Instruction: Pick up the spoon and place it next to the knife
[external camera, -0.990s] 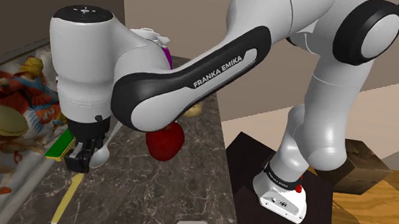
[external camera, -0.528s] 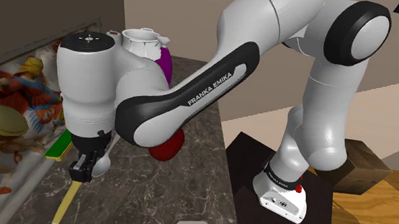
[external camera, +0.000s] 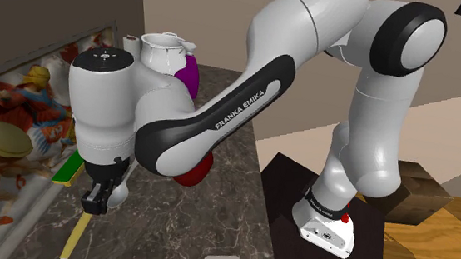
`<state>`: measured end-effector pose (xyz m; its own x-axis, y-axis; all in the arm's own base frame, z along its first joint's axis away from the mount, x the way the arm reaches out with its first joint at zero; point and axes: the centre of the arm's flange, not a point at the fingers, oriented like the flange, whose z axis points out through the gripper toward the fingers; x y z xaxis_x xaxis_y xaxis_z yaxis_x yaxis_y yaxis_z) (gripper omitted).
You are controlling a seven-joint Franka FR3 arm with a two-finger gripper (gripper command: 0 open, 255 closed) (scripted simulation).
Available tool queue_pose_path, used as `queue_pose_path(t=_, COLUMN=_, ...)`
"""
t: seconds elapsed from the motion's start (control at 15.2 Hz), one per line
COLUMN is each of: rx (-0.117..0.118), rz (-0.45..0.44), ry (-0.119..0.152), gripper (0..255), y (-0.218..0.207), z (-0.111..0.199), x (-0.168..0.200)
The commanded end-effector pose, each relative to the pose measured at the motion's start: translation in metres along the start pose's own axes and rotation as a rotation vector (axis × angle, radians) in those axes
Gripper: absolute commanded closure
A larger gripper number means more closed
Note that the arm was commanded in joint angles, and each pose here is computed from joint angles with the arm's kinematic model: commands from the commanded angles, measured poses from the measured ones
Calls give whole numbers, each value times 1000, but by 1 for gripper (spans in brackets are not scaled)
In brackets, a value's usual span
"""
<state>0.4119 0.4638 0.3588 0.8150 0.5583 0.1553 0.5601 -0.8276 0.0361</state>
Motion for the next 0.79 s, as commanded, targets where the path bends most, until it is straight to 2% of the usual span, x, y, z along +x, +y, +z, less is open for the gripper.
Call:
queue_pose_path(t=0.0, rx=0, rz=0, ry=0, gripper=255, y=0, z=0, x=0)
queue_pose_path(t=0.07, rx=0, rz=0, ry=0, gripper=0, y=0, z=0, x=0)
queue_pose_path(t=0.4, rx=0, rz=0, ry=0, gripper=0, y=0, z=0, x=0)
queue_pose_path(t=0.66, rx=0, rz=0, ry=0, gripper=0, y=0, z=-50, x=0)
queue_pose_path(t=0.73, rx=0, rz=0, ry=0, gripper=0, y=0, z=-50, x=0)
